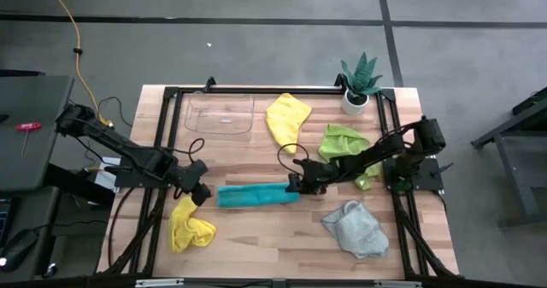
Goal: Fold microfiber towels
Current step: Fold the blue towel
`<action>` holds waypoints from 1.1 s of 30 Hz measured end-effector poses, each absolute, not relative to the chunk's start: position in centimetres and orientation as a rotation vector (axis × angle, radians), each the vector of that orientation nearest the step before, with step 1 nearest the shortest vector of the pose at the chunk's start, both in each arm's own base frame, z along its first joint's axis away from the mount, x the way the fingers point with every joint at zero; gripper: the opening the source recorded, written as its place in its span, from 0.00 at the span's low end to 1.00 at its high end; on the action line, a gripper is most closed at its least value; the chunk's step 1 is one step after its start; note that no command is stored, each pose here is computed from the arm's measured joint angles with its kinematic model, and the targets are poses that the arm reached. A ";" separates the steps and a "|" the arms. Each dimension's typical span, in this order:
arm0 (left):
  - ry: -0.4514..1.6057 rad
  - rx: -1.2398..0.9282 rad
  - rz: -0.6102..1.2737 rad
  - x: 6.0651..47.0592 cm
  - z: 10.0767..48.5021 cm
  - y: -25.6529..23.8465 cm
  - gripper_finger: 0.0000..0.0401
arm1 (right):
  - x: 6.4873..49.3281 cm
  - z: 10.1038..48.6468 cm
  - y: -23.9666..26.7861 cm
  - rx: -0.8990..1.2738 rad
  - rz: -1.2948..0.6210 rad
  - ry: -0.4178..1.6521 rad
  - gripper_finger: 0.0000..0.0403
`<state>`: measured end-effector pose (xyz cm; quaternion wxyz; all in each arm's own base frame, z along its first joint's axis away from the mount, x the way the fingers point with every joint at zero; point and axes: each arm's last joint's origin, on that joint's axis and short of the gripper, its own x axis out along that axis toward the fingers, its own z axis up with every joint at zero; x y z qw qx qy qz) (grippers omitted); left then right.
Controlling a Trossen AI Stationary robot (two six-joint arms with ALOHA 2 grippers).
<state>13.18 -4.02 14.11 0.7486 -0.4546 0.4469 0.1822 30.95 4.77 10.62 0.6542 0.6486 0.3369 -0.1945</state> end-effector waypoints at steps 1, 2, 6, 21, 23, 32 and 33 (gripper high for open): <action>0.982 -0.993 0.400 13.2 14.0 -4.0 0.35 | 31.0 10.6 4.7 1.471 -0.443 0.763 0.63; 0.984 -0.992 0.402 13.3 14.0 -4.1 0.35 | 30.9 10.6 4.7 1.471 -0.445 0.764 0.61; 0.987 -0.984 0.409 13.4 13.8 -4.1 0.35 | 30.7 10.4 4.7 1.470 -0.473 0.787 0.41; 0.796 -0.955 0.389 14.8 14.6 -3.7 0.35 | 25.5 16.2 3.3 1.275 -0.602 0.925 0.01; 0.757 -0.950 0.375 15.2 14.8 -3.5 0.35 | 24.4 17.5 3.1 1.261 -0.631 0.939 0.01; 0.703 -0.783 0.348 17.9 15.9 -2.2 0.31 | 23.4 21.3 2.7 1.224 -0.674 0.926 0.00; 0.721 -0.745 0.341 18.5 16.0 -2.2 0.29 | 23.7 21.6 2.8 1.220 -0.670 0.915 0.00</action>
